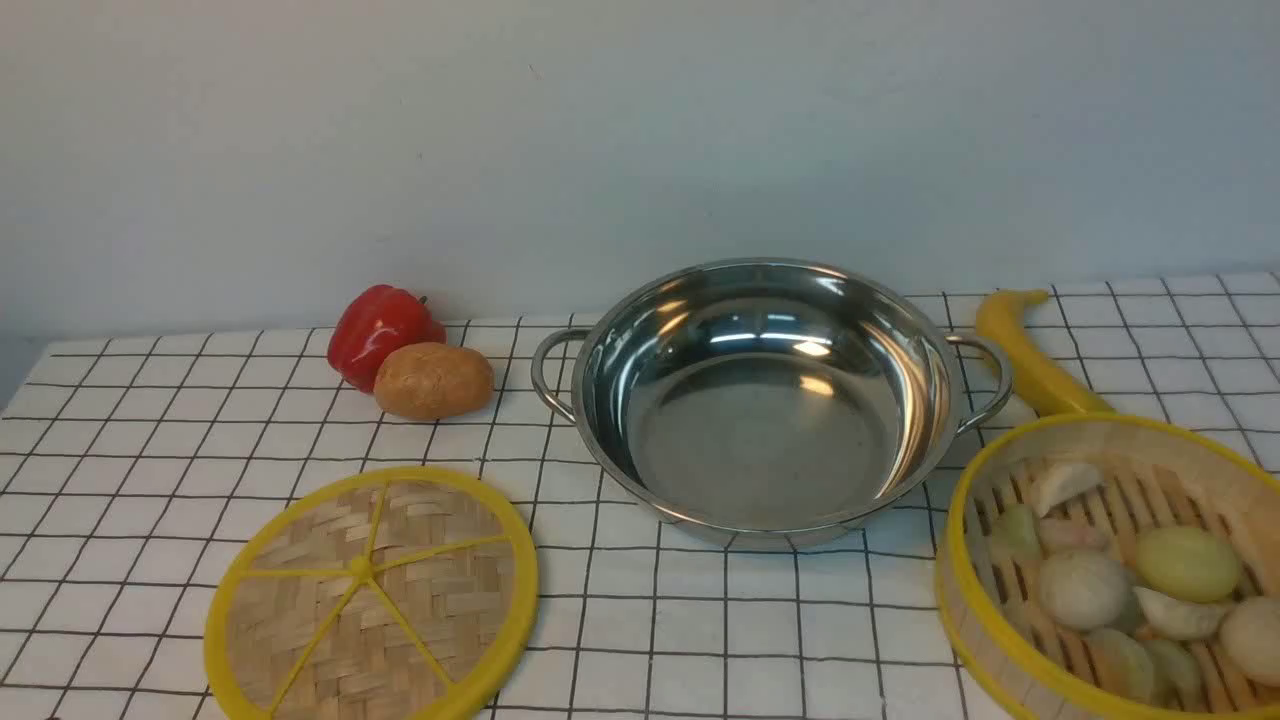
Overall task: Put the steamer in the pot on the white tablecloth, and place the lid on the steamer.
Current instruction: 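Reach for and grasp the rim of the bamboo steamer holding the buns with the right gripper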
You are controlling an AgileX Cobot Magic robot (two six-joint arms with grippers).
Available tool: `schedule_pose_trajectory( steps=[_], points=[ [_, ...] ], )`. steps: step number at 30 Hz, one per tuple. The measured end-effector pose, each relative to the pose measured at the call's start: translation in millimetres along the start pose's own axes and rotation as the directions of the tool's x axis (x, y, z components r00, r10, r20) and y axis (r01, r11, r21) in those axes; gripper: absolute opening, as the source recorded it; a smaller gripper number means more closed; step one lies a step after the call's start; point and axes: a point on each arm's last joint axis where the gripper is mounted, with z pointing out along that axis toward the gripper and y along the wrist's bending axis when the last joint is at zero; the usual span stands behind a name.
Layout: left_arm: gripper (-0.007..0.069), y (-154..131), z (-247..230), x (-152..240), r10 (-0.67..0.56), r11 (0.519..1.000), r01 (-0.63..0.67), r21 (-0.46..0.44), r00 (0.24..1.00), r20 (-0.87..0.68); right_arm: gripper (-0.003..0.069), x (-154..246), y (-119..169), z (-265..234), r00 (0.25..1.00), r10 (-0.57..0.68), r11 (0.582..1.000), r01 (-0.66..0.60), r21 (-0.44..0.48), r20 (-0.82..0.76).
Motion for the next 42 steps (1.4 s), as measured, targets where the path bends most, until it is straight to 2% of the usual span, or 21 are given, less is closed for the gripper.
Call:
schedule_pose_trajectory(
  steps=[25, 32, 34, 35, 36, 37, 39, 40, 41, 42],
  points=[
    [0.0243, 0.0, 0.0, 0.0, 0.001, 1.0, -0.001, 0.0, 1.0, 0.0, 0.024, 0.0, 0.0, 0.0, 1.0, 0.0, 1.0, 0.0, 0.0, 0.0],
    [0.0243, 3.0, -0.1, -0.7, 0.096, 0.995, -0.096, -0.033, 0.995, 0.004, 0.024, 0.0, 0.0, 0.0, 1.0, 0.0, 1.0, 0.0, 0.0, 0.0],
    [0.0243, 3.3, -0.1, -0.8, 0.105, 0.994, -0.104, -0.037, 0.995, 0.004, 0.024, 0.0, 0.2, 0.0, 1.0, 0.015, 1.0, -0.015, -0.002, 0.0],
    [0.0243, 3.2, -0.1, -0.8, 0.095, 0.995, -0.094, -0.036, 0.995, 0.006, 0.024, -0.2, 0.4, 0.1, 0.999, 0.042, 0.998, -0.042, -0.044, 0.002],
    [0.0243, 2.8, 0.0, -1.1, 0.071, 0.997, -0.071, -0.031, 0.997, 0.01, 0.024, -0.3, 0.6, 0.0, 0.997, 0.076, 0.997, -0.076, -0.007, 0.002],
    [0.0243, 1.7, 0.0, -1.9, 0.02, 1.0, -0.02, -0.019, 1.0, 0.021, 0.024, -0.4, 1.1, 0.0, 0.988, 0.154, 0.988, -0.154, -0.013, 0.002],
    [0.0243, -1.9, -0.1, -4.6, -0.164, 0.986, 0.162, 0.029, 0.985, 0.047, 0.024, -1.0, 2.4, 0.0, 0.938, 0.345, 0.938, -0.345, -0.028, 0.001],
    [0.0243, -2.3, -0.2, -5.1, -0.183, 0.983, 0.182, 0.035, 0.982, 0.05, 0.024, -1.1, 2.6, 0.0, 0.934, 0.357, 0.934, -0.357, -0.031, 0.001],
    [0.0243, -3.7, -0.3, -6.0, -0.265, 0.963, 0.262, 0.056, 0.963, 0.053, 0.024, -1.4, 3.2, -0.1, 0.894, 0.448, 0.893, -0.448, -0.039, -0.002],
    [0.0243, -6.2, -0.5, -7.1, -0.423, 0.904, 0.418, 0.095, 0.905, 0.042, 0.024, -2.0, 4.1, -0.1, 0.814, 0.581, 0.812, -0.581, -0.049, -0.009]
  ],
)
